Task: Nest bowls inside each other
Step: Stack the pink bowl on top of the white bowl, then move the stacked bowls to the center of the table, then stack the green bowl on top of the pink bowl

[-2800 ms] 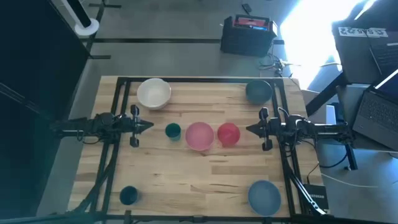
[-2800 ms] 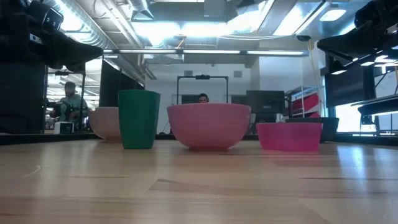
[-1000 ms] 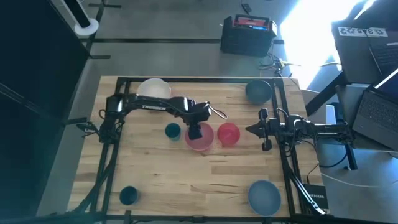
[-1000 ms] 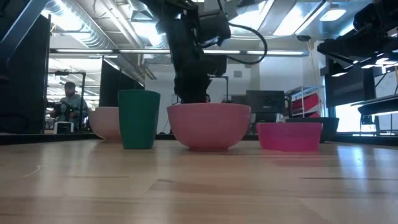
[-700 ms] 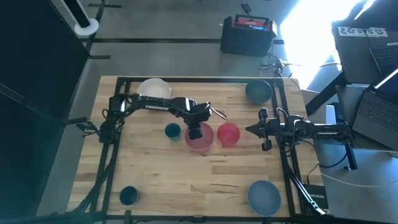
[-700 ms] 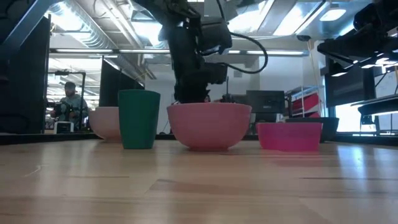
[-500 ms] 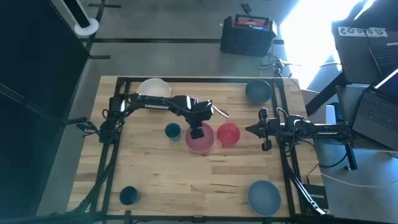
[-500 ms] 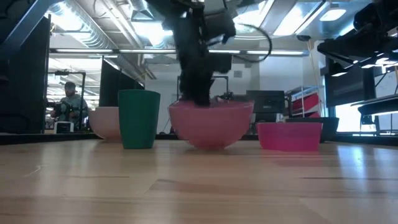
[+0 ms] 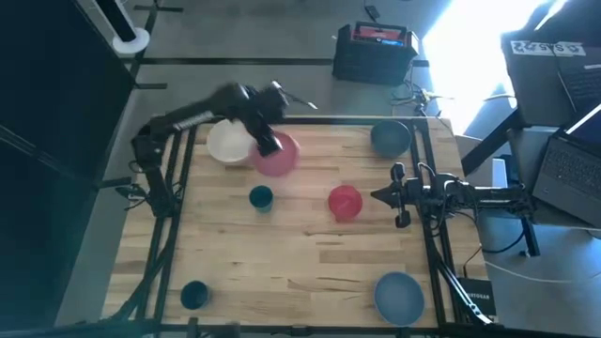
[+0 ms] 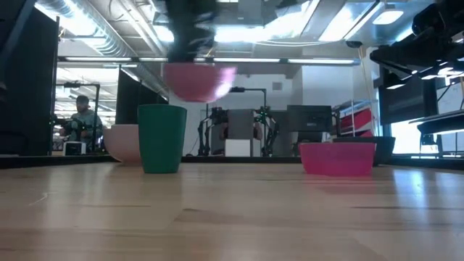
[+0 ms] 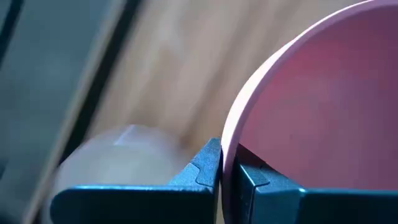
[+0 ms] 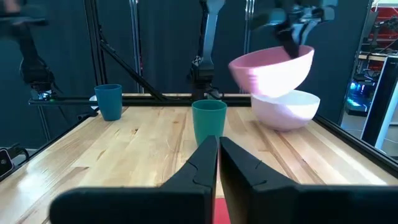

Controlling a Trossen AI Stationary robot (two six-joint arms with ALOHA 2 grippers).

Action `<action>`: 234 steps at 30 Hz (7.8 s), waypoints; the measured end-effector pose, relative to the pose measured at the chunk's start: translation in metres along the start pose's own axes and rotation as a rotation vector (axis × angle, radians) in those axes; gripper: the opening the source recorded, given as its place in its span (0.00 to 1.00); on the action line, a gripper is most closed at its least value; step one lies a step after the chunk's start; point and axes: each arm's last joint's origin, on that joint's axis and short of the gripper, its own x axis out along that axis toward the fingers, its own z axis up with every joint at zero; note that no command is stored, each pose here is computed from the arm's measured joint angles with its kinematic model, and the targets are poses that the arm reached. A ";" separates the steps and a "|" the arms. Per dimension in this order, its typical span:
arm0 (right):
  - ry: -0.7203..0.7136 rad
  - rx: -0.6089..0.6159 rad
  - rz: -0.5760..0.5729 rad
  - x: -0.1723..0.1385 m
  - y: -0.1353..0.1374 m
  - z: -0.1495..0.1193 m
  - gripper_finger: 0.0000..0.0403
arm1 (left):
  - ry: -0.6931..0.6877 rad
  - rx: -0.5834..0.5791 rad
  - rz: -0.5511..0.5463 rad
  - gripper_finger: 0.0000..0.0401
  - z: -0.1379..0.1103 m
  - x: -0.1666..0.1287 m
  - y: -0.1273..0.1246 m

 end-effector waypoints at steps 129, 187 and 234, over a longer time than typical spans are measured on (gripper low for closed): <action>0.043 0.507 -0.220 -0.008 -0.006 0.015 0.00 | 0.163 -0.155 -0.032 0.21 -0.078 0.123 -0.003; 0.068 0.524 -0.249 -0.008 -0.006 0.012 0.00 | -0.032 0.456 -0.188 0.04 0.020 0.097 -0.235; 0.252 0.322 -0.438 0.009 -0.017 0.071 0.08 | -0.093 0.610 0.057 0.28 0.032 0.011 -0.228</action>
